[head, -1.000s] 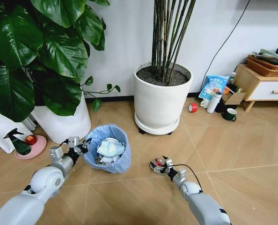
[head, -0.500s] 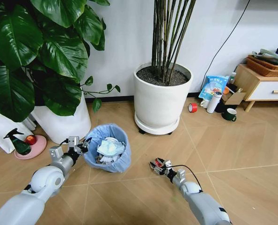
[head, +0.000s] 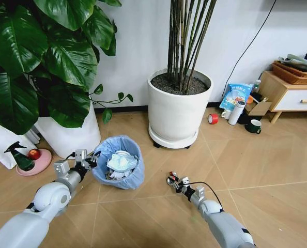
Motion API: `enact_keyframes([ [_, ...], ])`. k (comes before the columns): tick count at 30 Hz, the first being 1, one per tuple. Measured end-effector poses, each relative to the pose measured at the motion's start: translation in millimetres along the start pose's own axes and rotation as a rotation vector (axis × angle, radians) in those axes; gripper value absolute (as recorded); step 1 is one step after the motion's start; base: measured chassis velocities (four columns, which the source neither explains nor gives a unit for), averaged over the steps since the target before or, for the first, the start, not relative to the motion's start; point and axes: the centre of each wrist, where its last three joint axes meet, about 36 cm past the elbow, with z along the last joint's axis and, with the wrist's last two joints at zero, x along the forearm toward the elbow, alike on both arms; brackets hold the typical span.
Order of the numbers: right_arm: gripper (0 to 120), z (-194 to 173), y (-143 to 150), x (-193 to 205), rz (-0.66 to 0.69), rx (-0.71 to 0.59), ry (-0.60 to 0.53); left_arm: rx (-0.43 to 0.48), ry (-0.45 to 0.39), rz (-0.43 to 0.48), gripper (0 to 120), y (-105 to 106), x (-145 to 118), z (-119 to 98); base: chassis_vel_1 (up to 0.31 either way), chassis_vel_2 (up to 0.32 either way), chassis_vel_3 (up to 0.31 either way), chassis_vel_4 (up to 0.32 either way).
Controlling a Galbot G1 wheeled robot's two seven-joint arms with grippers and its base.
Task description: Pick up the trash bin and place the garbage on the floor into it.
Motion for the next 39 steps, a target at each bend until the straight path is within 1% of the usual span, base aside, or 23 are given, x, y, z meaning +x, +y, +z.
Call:
enact_keyframes([
  [5, 13, 0, -1, 3, 0.003, -0.011, -0.008, 0.003, 0.002, 0.001, 0, 0, 0, 1, 0.0, 0.0, 0.0, 0.0],
  [11, 12, -11, -3, 14, -0.006, -0.023, -0.048, 0.003, 0.011, 0.0, 0, 0, -1, 4, 0.0, 0.0, 0.0, 0.0],
  [15, 12, -25, -7, 27, -0.018, -0.015, -0.084, 0.003, 0.016, 0.003, 0, 0, -3, 6, 0.0, 0.0, 0.0, 0.0],
  [19, 12, -56, -23, 52, -0.044, 0.034, -0.142, 0.002, 0.022, 0.005, 0, 1, -3, 6, 0.0, 0.0, 0.0, 0.0],
  [20, 12, -56, -23, 52, -0.044, 0.034, -0.142, 0.002, 0.022, 0.005, 0, 1, -3, 6, 0.0, 0.0, 0.0, 0.0],
  [21, 12, -65, -28, 57, -0.054, 0.051, -0.157, 0.002, 0.023, 0.006, 0, 1, -3, 6, 0.0, 0.0, 0.0, 0.0],
  [22, 12, -90, -33, 62, -0.083, 0.086, -0.197, 0.002, 0.025, 0.007, 0, 2, -3, 6, 0.0, 0.0, 0.0, 0.0],
  [23, 12, -105, -34, 63, -0.103, 0.104, -0.222, 0.001, 0.026, 0.007, 0, 2, -2, 6, 0.0, 0.0, 0.0, 0.0],
  [24, 12, -119, -33, 62, -0.129, 0.12, -0.249, 0.001, 0.027, 0.008, 0, 2, -2, 6, 0.0, 0.0, 0.0, 0.0],
  [25, 12, -119, -33, 62, -0.129, 0.12, -0.249, 0.001, 0.027, 0.008, 0, 2, -2, 6, 0.0, 0.0, 0.0, 0.0],
  [26, 12, -144, -28, 56, -0.181, 0.141, -0.3, 0.0, 0.03, 0.009, 0, 2, -2, 7, 0.0, 0.0, 0.0, 0.0],
  [28, 12, -174, -21, 47, -0.254, 0.159, -0.367, 0.0, 0.032, 0.011, 0, 1, -2, 7, 0.0, 0.0, 0.0, 0.0],
  [29, 12, -174, -21, 47, -0.254, 0.159, -0.367, 0.0, 0.032, 0.011, 0, 1, -2, 7, 0.0, 0.0, 0.0, 0.0],
  [30, 12, -199, -11, 37, -0.323, 0.165, -0.419, 0.0, 0.034, 0.013, 0, 1, -3, 8, 0.0, 0.0, 0.0, 0.0],
  [32, 12, -221, -2, 26, -0.382, 0.168, -0.463, -0.002, 0.035, 0.014, 0, 1, -2, 8, 0.0, 0.0, 0.0, 0.0],
  [33, 12, -221, -2, 26, -0.382, 0.168, -0.463, -0.002, 0.035, 0.014, 0, 1, -2, 8, 0.0, 0.0, 0.0, 0.0],
  [36, 12, -265, 24, -8, -0.522, 0.169, -0.541, -0.005, 0.036, 0.016, 0, 1, -2, 7, 0.0, 0.0, 0.0, 0.0],
  [37, 12, -275, 38, -21, -0.574, 0.163, -0.556, -0.005, 0.036, 0.016, 0, 1, -2, 7, 0.0, 0.0, 0.0, 0.0],
  [38, 12, -275, 38, -21, -0.574, 0.163, -0.556, -0.005, 0.036, 0.016, 0, 1, -2, 7, 0.0, 0.0, 0.0, 0.0],
  [39, 12, -279, 46, -28, -0.605, 0.158, -0.562, -0.004, 0.036, 0.016, 0, 1, -2, 7, 0.0, 0.0, 0.0, 0.0],
])
